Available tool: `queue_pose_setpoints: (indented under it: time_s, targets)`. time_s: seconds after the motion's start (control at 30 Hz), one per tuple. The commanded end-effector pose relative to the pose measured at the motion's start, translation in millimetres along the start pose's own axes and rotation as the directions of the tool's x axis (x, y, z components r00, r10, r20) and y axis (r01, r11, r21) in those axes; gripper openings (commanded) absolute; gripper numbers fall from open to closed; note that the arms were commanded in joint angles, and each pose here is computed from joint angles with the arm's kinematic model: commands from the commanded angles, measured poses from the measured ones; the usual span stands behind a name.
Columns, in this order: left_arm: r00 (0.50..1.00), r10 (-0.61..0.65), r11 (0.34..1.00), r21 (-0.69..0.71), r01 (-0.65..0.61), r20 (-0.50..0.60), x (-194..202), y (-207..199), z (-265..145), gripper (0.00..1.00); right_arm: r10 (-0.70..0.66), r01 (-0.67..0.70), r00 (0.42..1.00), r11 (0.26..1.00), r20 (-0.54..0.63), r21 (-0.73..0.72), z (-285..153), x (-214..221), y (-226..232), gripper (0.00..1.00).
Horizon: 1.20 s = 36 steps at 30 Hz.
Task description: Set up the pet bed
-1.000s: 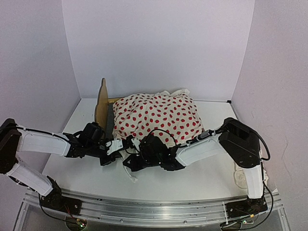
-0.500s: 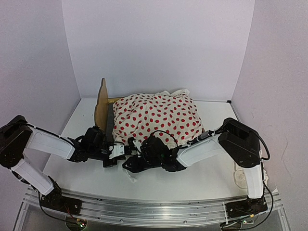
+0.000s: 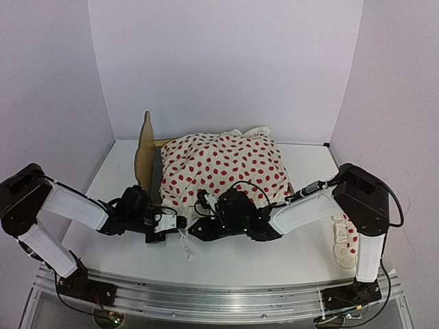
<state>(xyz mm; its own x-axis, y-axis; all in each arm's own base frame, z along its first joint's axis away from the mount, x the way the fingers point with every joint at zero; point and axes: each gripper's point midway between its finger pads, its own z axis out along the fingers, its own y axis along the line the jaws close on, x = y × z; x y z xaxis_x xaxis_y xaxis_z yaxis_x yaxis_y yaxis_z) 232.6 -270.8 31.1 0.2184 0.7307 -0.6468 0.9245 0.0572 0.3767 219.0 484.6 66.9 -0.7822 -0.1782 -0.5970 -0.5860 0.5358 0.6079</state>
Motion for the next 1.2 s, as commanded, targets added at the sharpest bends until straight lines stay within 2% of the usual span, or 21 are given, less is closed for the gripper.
queue_pose_setpoints:
  time_s: [0.0,0.3,0.7,0.97,1.17]
  targets:
    - [0.999,0.037,0.998,-0.044,-0.035,0.023,-5,8,1,0.0,0.022,-0.022,1.0,0.999,0.013,0.033,11,-9,-8,0.17]
    - [0.997,0.068,0.996,-0.067,-0.065,0.04,-5,10,5,0.0,-0.016,0.014,0.999,0.997,0.032,0.073,40,-15,-21,0.1]
    - [0.996,0.081,0.994,-0.072,-0.078,0.034,-4,12,7,0.0,-0.014,0.006,0.998,0.99,0.056,0.14,39,-17,-43,0.08]
    - [0.995,0.091,0.993,-0.075,-0.088,0.037,-4,13,8,0.0,-0.028,0.026,0.999,0.994,0.023,0.102,55,-12,-40,0.1]
    - [0.994,0.1,0.992,-0.081,-0.096,0.041,-5,16,9,0.0,-0.039,0.039,0.999,0.999,0.004,-0.003,61,-12,-20,0.13]
